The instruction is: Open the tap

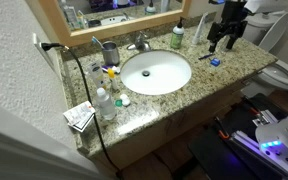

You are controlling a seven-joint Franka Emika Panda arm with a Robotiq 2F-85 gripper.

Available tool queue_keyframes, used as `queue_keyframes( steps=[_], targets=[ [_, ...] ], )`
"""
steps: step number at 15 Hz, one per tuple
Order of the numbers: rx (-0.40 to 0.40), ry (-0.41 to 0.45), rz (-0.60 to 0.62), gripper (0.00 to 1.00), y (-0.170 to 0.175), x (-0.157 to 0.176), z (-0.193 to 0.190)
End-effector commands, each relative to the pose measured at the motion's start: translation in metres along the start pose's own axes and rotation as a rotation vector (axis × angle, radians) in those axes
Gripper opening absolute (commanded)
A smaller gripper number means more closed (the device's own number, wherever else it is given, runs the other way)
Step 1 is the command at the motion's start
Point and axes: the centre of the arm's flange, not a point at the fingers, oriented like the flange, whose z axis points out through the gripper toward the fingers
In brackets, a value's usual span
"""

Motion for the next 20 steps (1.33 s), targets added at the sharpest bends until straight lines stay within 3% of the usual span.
queue_keyframes(
  steps=[1,3,4,5,6,9,10,15,16,20],
  targets=[
    [0.000,0.000,0.000,1.00,0.000,0.000,0.000],
    [-0.040,-0.056,-0.052,1.00,-0.023,0.035,0.005],
    [-0.025,-0.044,-0.090,1.00,-0.045,0.060,0.001],
    [-0.017,-0.025,-0.112,1.00,-0.047,0.060,0.004],
    [-0.014,0.004,-0.136,1.00,-0.076,0.077,-0.002],
    [-0.048,0.082,-0.098,1.00,-0.122,0.119,-0.016],
    [-0.033,0.070,-0.109,1.00,-0.094,0.075,-0.004],
    [-0.034,0.050,-0.090,1.00,-0.102,0.096,0.009],
    [-0.029,0.066,-0.072,1.00,-0.107,0.109,0.016],
    [0.022,0.298,-0.047,1.00,-0.134,0.168,0.021]
  ],
)
